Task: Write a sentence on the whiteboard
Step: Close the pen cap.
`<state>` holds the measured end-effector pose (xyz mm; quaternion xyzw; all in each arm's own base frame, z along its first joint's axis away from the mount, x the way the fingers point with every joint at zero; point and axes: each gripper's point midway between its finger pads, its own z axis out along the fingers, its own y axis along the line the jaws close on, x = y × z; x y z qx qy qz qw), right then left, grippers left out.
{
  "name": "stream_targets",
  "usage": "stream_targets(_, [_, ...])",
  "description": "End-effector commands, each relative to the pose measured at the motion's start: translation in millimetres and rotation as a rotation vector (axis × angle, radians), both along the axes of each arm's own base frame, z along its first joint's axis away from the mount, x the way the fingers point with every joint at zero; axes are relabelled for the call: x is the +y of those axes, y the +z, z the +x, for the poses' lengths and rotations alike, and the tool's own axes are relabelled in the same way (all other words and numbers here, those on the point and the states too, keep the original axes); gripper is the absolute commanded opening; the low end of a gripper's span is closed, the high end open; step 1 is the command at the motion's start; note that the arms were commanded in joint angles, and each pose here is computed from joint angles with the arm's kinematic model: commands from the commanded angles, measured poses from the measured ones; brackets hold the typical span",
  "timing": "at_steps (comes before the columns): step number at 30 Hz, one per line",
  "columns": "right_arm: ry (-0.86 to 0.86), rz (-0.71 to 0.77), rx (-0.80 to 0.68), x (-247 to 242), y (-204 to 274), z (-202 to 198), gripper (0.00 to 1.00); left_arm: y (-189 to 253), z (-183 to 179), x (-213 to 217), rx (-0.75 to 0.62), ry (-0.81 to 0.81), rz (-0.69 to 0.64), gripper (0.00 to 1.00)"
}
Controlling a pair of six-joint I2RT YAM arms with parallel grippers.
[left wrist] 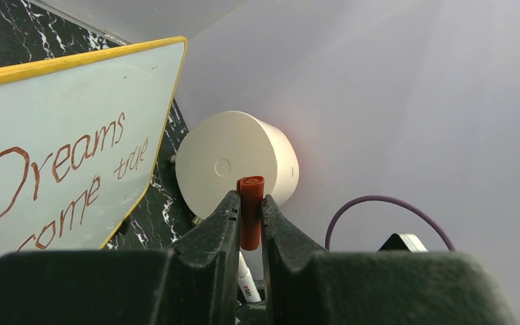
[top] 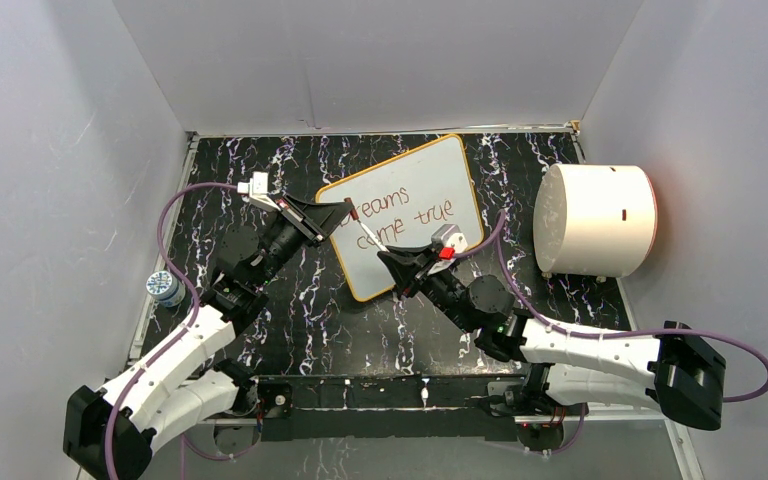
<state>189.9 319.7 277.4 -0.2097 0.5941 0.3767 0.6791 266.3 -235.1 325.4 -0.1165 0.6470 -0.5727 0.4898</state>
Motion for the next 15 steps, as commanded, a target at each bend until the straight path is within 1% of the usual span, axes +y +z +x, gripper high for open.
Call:
stream_targets(1, [-0.012, 0.095, -0.056, -6.7, 33.8, -2.0, 0.00, 10.4, 0.9, 3.6, -0.054, 0.028, -0.015, 0.00])
stream_targets(15, [0.000, 0.094, -0.061, -5.3, 36.0, -3.7, 0.00, 7.1, 2.5, -1.2, -0.043, 0.015, -0.017, 0.00])
